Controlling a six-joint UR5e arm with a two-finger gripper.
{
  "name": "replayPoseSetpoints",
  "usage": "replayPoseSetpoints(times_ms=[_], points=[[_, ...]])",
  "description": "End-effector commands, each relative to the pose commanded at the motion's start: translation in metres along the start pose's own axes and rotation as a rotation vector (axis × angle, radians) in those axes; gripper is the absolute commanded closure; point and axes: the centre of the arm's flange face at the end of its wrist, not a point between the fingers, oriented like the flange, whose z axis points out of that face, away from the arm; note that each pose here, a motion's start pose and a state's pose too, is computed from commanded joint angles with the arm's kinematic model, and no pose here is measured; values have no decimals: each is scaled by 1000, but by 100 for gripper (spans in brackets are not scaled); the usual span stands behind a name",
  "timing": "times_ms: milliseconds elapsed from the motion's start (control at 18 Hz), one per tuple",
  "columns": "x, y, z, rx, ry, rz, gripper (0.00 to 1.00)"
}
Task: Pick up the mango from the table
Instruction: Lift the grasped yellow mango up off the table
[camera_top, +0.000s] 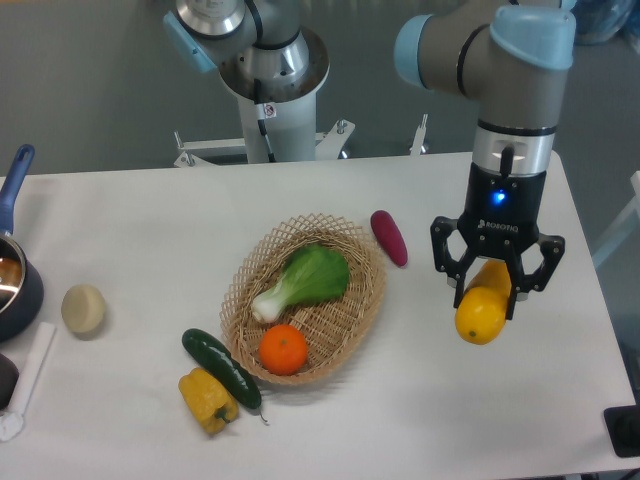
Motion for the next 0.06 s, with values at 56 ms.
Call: replayPoseSetpoints(times_ms=[56], points=[[1,1,2,-3,3,-1,78]])
